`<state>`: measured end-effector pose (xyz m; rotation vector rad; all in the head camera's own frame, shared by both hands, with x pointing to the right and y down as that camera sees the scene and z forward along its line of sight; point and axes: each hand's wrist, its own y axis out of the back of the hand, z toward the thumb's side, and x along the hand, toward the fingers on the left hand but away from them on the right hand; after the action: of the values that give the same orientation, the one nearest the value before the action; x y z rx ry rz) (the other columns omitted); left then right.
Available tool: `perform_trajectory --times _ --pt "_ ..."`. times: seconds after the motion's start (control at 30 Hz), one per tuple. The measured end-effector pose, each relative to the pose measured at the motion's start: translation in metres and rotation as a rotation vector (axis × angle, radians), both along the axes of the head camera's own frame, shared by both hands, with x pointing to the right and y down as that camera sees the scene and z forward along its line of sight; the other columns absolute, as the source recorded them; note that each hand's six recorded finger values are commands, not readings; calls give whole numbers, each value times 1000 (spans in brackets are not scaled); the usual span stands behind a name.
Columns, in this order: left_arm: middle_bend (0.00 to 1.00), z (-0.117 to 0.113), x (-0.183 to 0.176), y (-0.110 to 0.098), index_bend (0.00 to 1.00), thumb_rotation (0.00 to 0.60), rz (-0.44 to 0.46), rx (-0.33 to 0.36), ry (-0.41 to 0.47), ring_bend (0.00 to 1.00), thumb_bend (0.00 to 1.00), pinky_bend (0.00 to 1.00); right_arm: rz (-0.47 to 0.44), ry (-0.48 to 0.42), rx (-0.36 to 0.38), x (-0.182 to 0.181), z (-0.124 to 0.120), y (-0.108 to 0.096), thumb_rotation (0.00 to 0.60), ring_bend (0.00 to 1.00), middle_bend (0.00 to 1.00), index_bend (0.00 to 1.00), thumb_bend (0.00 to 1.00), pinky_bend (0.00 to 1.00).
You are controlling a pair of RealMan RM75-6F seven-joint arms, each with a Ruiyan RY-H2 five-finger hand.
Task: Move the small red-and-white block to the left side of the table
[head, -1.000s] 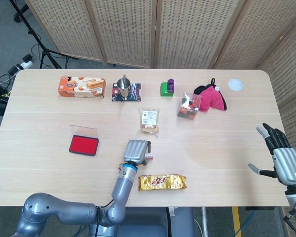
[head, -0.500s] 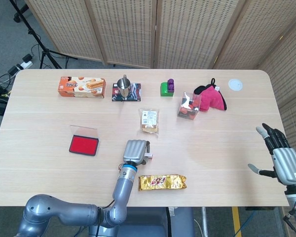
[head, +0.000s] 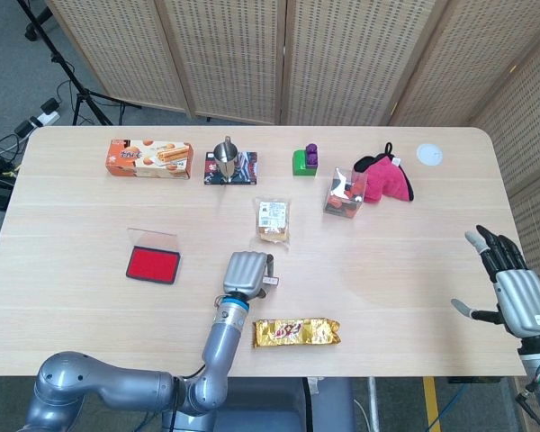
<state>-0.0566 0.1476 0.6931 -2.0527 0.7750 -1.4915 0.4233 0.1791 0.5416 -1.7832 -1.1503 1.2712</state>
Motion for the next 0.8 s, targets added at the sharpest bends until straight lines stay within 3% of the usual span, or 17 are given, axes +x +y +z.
perform_trajectory --times 0.27,0.6,0.8 --pt "1000 -32 -32 -23 645 600 35 -22 -50 1000 370 1000 -11 9 -4 -3 2 2 600 0 0 0 0 0" --pt "1000 -62 -145 -66 646 600 -24 -38 -173 1000 377 1000 -35 27 -8 -11 4 6 600 0 0 0 0 0" --pt "1000 -60 -210 -67 647 600 -76 -95 -151 1000 380 1000 -47 40 -11 -15 7 9 600 0 0 0 0 0"
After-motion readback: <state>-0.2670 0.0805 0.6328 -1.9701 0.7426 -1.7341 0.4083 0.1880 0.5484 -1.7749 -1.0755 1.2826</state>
